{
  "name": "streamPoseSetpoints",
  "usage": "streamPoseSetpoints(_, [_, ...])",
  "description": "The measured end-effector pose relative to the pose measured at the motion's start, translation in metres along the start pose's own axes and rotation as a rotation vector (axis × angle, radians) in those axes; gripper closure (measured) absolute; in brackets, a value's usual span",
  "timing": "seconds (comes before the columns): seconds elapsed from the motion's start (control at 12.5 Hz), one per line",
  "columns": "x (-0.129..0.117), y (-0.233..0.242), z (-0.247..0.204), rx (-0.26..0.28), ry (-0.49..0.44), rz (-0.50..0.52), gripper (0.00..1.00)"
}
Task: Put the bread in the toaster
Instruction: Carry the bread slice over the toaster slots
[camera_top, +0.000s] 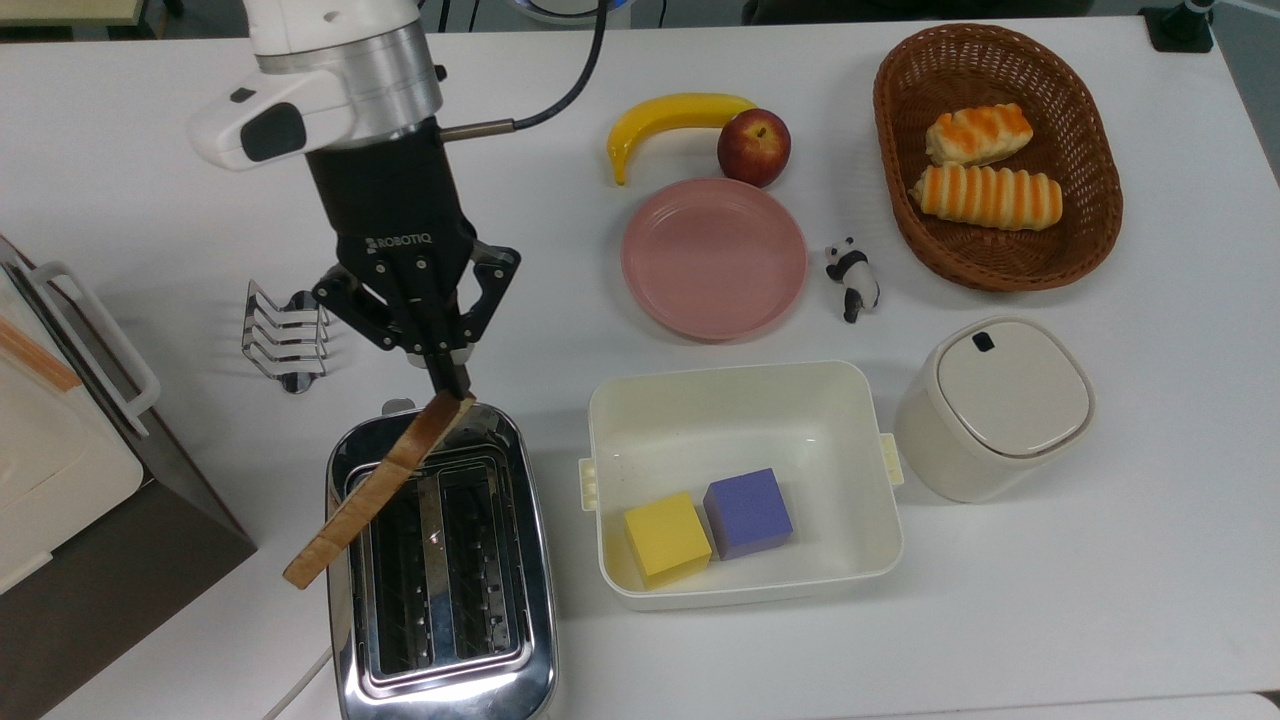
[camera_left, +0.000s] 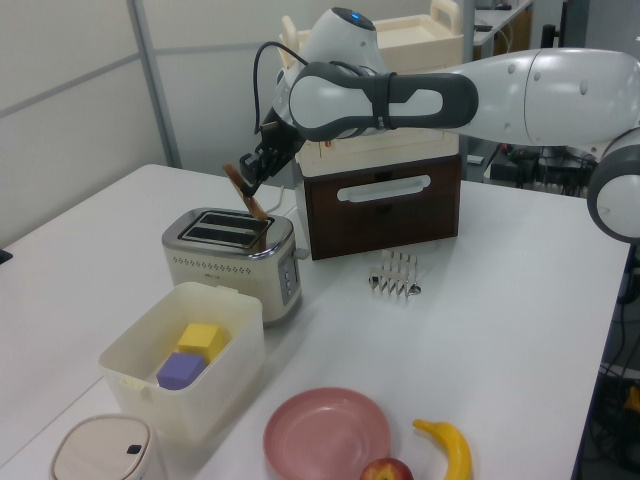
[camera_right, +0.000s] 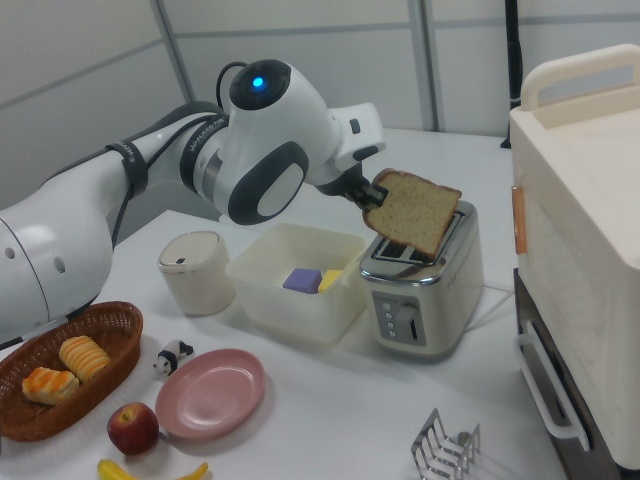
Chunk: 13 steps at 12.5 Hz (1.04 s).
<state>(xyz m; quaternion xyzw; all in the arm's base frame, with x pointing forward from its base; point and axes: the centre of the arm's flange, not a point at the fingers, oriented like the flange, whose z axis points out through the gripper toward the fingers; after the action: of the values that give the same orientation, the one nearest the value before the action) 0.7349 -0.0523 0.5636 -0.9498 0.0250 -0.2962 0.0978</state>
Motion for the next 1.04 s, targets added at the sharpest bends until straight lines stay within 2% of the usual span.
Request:
streamPoseSetpoints(0.64, [-0.001,-0.001,0.002,0.007,-0.002,0.004,0.96])
streamPoseSetpoints(1.04, [-0.002,0.028,0.001,-0.020,-0.003,-0.025,0.96])
